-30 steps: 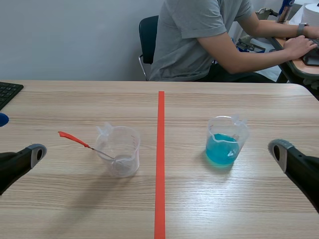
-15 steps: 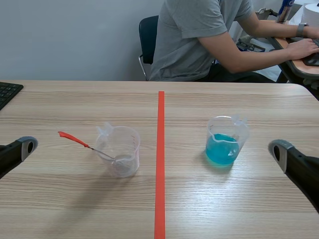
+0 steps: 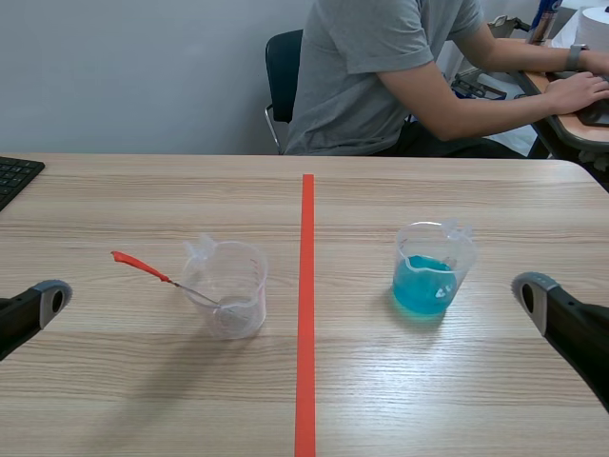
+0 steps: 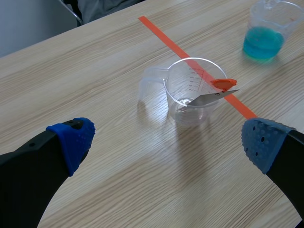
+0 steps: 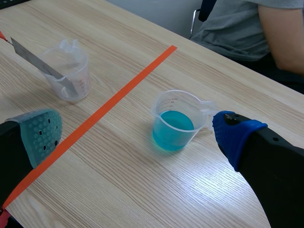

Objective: Do the redox reaction experiment.
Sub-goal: 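Return to the home posture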

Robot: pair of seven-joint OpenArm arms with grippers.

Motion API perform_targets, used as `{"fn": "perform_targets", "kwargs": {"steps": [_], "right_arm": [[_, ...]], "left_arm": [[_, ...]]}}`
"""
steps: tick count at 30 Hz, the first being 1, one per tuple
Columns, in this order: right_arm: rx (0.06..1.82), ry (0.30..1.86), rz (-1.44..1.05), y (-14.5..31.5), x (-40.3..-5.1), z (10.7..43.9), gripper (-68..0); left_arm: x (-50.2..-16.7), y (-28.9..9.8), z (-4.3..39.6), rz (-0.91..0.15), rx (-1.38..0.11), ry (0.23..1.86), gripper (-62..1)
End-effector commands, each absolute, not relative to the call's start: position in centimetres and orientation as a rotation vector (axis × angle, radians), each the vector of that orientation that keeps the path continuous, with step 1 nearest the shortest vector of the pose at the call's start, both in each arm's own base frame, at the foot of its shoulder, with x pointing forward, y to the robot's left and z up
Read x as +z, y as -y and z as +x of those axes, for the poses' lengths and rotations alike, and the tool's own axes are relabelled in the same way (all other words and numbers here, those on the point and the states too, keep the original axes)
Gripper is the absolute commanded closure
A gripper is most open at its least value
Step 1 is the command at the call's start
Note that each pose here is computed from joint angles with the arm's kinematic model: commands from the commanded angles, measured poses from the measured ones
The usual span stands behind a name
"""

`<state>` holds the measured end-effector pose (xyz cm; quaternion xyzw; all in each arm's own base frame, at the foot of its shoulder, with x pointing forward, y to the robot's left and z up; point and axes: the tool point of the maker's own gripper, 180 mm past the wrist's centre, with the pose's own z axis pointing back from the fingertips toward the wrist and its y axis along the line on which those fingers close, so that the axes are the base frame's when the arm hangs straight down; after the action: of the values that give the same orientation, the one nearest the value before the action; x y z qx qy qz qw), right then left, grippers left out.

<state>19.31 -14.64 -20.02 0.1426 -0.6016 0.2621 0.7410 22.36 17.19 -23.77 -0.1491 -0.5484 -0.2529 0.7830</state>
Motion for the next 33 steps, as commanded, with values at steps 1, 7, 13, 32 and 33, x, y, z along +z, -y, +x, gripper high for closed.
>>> {"fn": "perform_targets", "kwargs": {"steps": [1,7,13,32,33], "right_arm": [[0.585,1.356,0.317,14.35,-19.00,19.68,-67.9],[0.585,1.356,0.317,14.35,-19.00,19.68,-67.9],[0.586,1.356,0.318,14.34,-19.00,19.67,-67.9],[0.585,1.357,0.318,14.34,-18.99,19.68,-67.9],[0.585,1.357,0.318,14.34,-18.99,19.68,-67.9]], "left_arm": [[-23.05,-16.56,22.46,-0.344,-0.543,1.210,-62.3],[-23.58,-16.64,21.99,-0.344,-0.536,1.187,-62.3],[-23.80,-16.86,21.90,-0.331,-0.531,1.181,-62.3],[-23.87,-16.93,21.90,-0.330,-0.529,1.179,-62.3],[-23.87,-16.93,21.90,-0.330,-0.529,1.179,-62.3]]}}
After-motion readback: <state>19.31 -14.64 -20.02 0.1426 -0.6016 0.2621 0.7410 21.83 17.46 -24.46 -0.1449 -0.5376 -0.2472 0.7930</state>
